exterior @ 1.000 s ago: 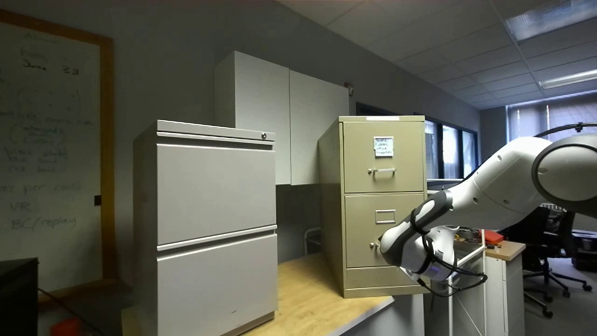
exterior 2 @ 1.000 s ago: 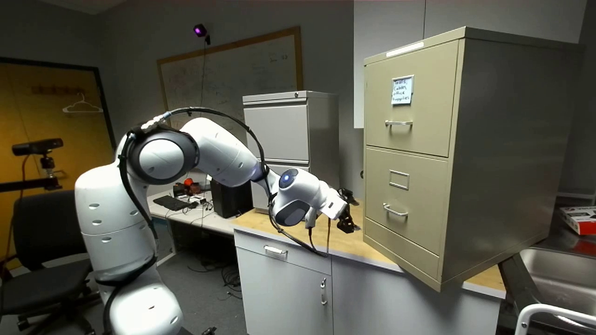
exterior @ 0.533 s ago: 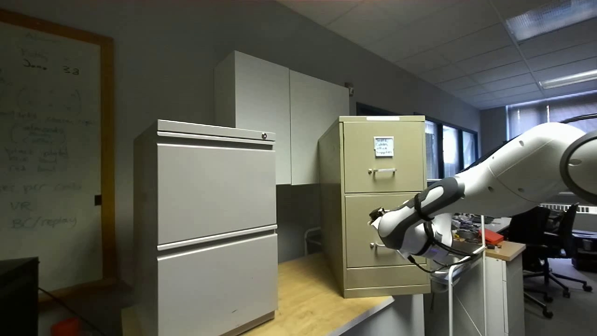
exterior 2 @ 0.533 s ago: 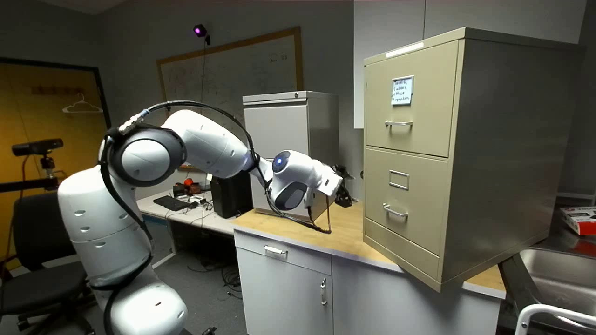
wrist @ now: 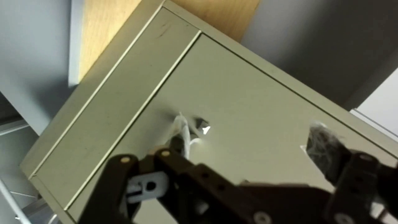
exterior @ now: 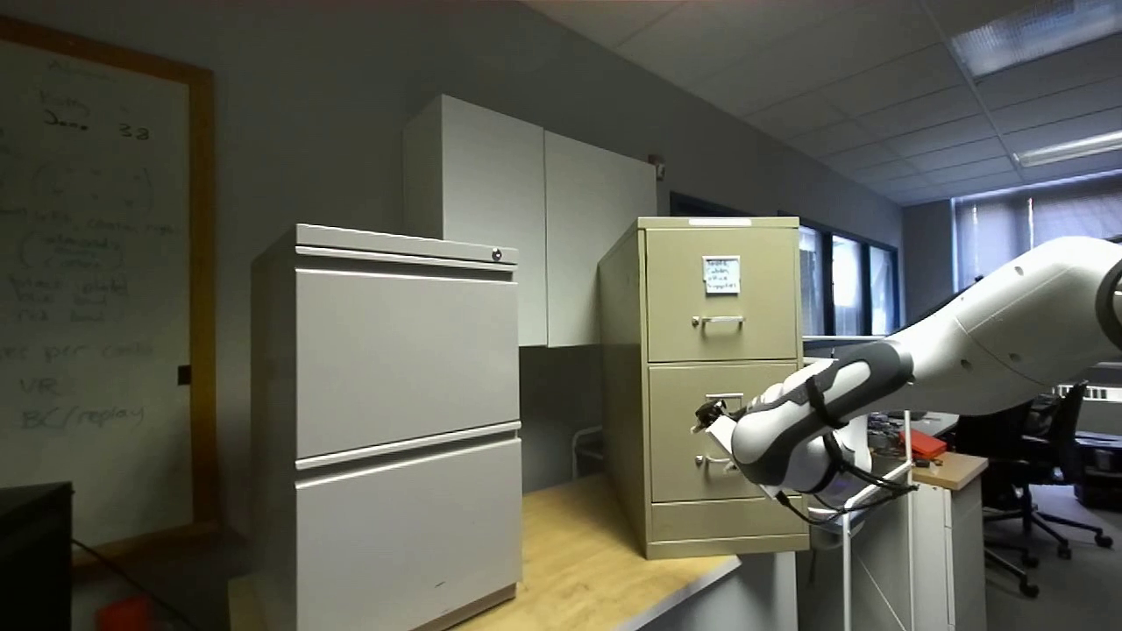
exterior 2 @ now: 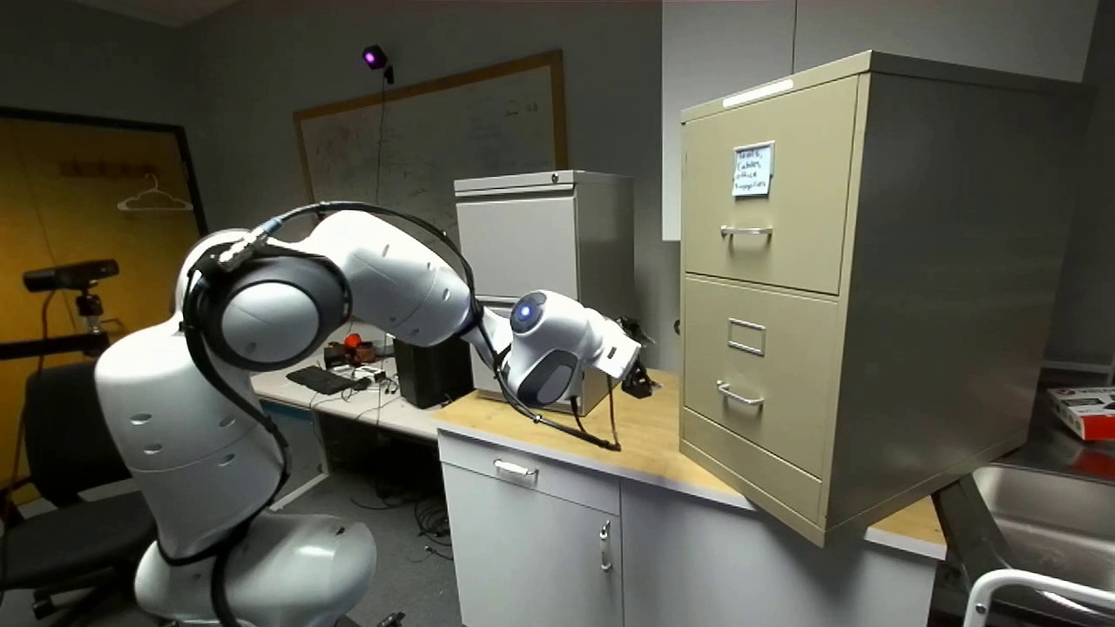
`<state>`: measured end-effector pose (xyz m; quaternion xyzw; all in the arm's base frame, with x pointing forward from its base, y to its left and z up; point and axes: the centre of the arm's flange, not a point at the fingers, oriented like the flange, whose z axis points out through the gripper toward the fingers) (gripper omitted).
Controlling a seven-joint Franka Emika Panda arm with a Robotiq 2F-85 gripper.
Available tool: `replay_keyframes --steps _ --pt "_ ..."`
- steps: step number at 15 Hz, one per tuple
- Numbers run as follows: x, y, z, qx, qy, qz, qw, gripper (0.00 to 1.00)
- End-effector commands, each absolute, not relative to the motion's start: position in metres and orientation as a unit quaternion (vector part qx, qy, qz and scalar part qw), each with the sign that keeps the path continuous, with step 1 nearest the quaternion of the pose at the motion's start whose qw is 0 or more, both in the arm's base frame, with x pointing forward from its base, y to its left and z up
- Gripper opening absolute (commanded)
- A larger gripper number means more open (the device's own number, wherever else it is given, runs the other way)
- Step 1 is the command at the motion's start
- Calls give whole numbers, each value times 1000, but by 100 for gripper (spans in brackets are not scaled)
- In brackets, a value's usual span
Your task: Open the bottom drawer of the left cabinet
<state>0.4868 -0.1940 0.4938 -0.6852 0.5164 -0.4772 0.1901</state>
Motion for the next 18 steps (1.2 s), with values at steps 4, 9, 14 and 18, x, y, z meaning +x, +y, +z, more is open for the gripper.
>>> replay_keyframes --steps 4,9,14,18 --pt "477 -295 408 -660 575 -439 202 100" --pt "456 -339 378 -622 615 -437 211 100" --pt "465 -358 370 -589 614 -467 241 100" --pt "476 -380 403 -565 600 -503 261 100"
